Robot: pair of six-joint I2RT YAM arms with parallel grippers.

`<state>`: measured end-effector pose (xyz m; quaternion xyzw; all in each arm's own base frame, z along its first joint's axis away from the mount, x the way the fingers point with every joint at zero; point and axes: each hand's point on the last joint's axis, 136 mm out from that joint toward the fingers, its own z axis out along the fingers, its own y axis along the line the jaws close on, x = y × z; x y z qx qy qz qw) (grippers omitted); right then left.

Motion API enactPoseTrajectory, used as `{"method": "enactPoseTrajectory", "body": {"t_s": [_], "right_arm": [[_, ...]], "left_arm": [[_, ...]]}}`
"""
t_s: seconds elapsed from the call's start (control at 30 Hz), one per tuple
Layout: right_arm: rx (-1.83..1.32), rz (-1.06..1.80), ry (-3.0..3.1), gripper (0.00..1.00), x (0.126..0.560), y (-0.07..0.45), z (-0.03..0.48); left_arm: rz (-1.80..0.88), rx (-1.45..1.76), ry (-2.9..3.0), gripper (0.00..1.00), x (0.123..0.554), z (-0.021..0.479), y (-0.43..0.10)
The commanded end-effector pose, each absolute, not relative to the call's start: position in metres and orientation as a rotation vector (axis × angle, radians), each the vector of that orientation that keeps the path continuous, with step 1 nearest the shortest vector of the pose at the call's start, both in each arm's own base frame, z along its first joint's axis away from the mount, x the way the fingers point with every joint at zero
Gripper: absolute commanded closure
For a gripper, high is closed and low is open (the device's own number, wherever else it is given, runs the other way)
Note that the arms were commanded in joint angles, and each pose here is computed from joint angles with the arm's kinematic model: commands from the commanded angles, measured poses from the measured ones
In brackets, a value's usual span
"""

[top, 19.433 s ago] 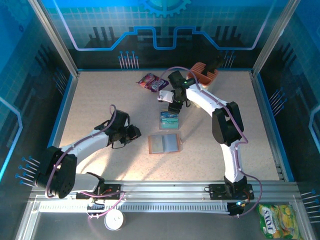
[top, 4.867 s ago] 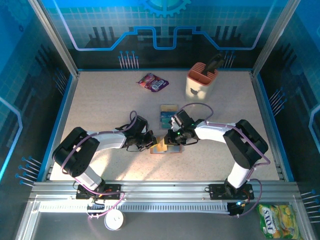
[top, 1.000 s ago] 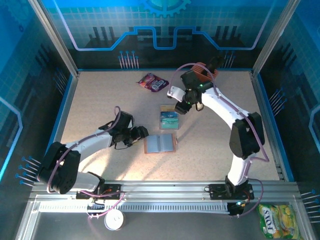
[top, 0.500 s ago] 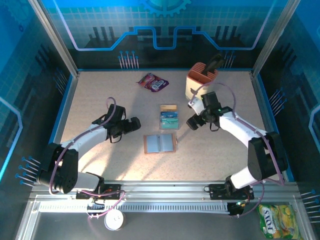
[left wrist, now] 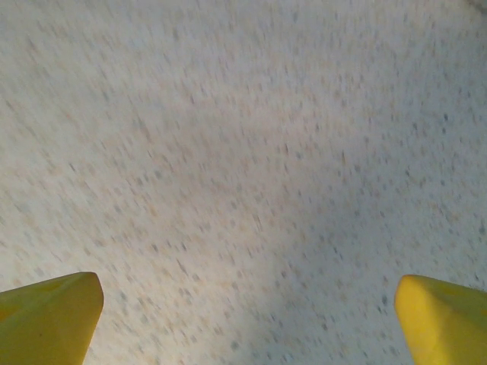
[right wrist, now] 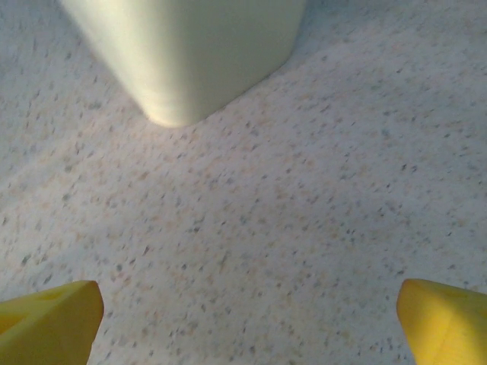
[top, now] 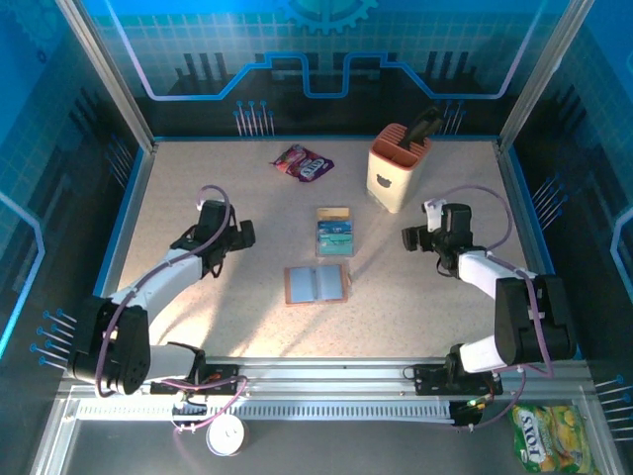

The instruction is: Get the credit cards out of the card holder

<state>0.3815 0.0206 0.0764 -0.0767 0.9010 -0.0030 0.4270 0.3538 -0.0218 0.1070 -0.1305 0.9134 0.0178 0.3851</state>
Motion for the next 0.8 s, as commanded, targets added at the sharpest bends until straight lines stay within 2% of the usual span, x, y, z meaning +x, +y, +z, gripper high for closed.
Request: {"method": "enactPoseTrajectory", "body": {"t_s": [0.0,0.27,0.57,0.77], "right_arm": [[-0.068,0.003,2.035,0.00,0.400,0.008,0.112],[-0.007,0.041,1.916,0.00,0.397,0.003,0.115],[-0.043,0.049,1.813,0.00,0.381,0.009,0.105],[-0.062,0.050,1.832,0.00,0.388,0.013,0.104]], "left_arm": [[0.239,-0.216,2.189,0.01,0.367,0.120,0.003],[0.099,-0.233,1.987,0.01,0.388,0.110,0.019],[-0.029,-0.166,1.870,0.01,0.394,0.103,0.011],[-0.049,-0.129,1.890,0.01,0.396,0.096,0.006]]}}
